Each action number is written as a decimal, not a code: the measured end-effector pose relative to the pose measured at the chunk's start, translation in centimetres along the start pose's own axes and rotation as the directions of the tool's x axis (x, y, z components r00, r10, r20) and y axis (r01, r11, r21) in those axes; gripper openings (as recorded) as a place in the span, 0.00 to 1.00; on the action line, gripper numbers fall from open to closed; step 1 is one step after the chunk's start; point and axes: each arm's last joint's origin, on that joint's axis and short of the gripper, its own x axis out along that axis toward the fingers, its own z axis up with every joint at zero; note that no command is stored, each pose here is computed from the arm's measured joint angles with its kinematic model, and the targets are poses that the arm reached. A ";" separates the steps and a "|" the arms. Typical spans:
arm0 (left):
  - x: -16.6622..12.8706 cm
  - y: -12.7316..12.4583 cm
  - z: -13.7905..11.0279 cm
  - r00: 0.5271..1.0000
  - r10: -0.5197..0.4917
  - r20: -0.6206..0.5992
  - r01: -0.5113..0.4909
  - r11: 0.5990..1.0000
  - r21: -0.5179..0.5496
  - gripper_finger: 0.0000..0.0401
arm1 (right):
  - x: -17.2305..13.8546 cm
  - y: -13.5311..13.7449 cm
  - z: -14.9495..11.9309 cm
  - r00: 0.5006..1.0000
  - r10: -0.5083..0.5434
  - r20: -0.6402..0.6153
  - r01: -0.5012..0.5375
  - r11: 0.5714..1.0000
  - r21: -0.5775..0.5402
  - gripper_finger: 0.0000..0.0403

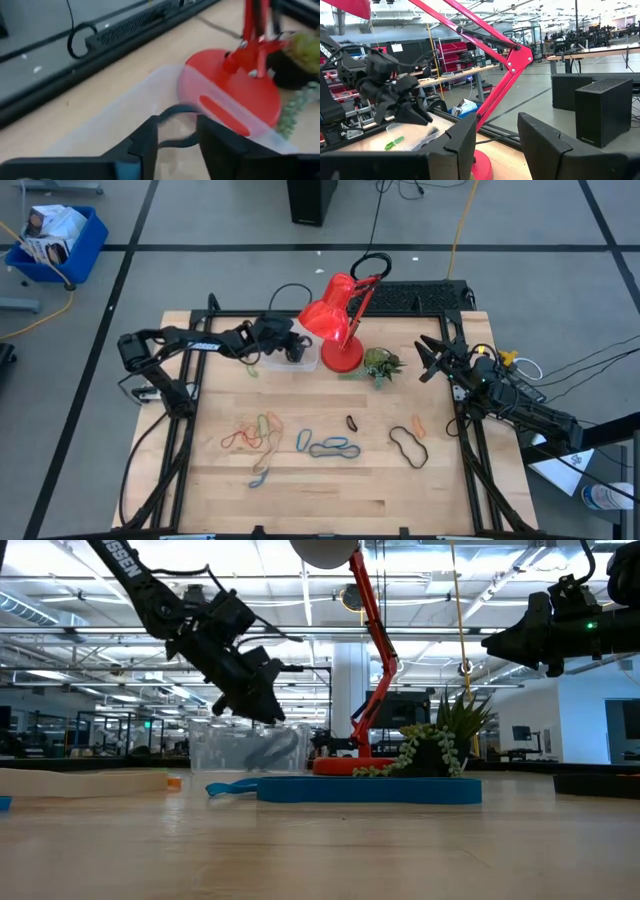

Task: Pick and place rubber bands into bin
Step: Put the top black rubber band into the transparent bin, then put the top green rubber band into the transparent bin

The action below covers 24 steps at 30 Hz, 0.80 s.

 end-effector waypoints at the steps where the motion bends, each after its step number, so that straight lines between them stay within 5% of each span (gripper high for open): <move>1: -0.3 -0.1 0.3 1.000 -0.007 0.012 0.006 1.000 0.005 0.38 | 0.0 0.0 0.0 1.000 0.000 0.000 0.000 1.000 0.000 0.35; 20: -11.7 -1.6 4.6 0.968 -0.170 0.183 0.153 0.983 0.104 0.44 | 0.0 0.0 -0.1 1.000 -0.002 -0.007 0.002 1.000 -0.027 0.35; 24: -13.0 -1.3 4.0 0.983 -0.136 0.126 0.136 0.991 0.010 0.44 | 0.0 0.0 -0.1 1.000 -0.001 -0.007 0.001 1.000 -0.027 0.35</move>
